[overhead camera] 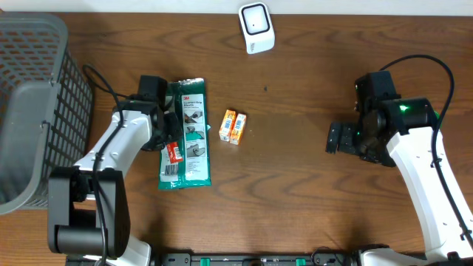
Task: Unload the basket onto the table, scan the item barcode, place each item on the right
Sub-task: 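Move the left gripper over the red sachet on the glove package, then close the left gripper on the red-and-white sachet's end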
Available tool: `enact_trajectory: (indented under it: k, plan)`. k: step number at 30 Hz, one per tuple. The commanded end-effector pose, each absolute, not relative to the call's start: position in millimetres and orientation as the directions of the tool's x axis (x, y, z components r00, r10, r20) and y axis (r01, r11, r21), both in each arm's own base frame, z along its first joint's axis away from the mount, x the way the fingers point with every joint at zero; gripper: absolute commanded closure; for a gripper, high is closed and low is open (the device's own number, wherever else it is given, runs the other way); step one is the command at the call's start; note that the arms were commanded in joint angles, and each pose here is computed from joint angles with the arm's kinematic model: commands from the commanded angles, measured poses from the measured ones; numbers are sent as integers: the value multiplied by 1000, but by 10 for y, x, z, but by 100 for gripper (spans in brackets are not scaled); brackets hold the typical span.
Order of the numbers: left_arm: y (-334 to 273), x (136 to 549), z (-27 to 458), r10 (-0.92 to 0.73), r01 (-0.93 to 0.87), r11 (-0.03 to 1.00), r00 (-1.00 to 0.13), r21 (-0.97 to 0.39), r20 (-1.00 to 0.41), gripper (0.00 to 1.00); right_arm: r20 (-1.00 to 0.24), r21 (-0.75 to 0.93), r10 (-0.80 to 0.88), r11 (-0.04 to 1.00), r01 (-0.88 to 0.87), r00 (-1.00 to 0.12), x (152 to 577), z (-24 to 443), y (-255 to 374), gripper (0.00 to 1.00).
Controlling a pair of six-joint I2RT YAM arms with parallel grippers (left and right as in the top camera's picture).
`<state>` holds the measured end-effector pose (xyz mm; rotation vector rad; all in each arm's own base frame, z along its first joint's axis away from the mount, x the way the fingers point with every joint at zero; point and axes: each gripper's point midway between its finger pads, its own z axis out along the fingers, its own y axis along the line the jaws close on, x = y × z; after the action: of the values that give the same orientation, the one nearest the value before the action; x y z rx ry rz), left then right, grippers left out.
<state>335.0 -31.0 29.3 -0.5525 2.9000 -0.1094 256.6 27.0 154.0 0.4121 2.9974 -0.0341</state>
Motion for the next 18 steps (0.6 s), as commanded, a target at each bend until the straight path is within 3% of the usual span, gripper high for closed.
enact_trajectory:
  k: [1,18]
  plan:
    - [-247,3400,272,-390,-374,920,-901,-115,-189,66,-130,-13,284,958,288,-950,2560,1557,241,1]
    - [-133,3375,160,-372,-369,928,-902,-56,-219,66,-130,-14,284,957,288,-950,2559,1557,240,1]
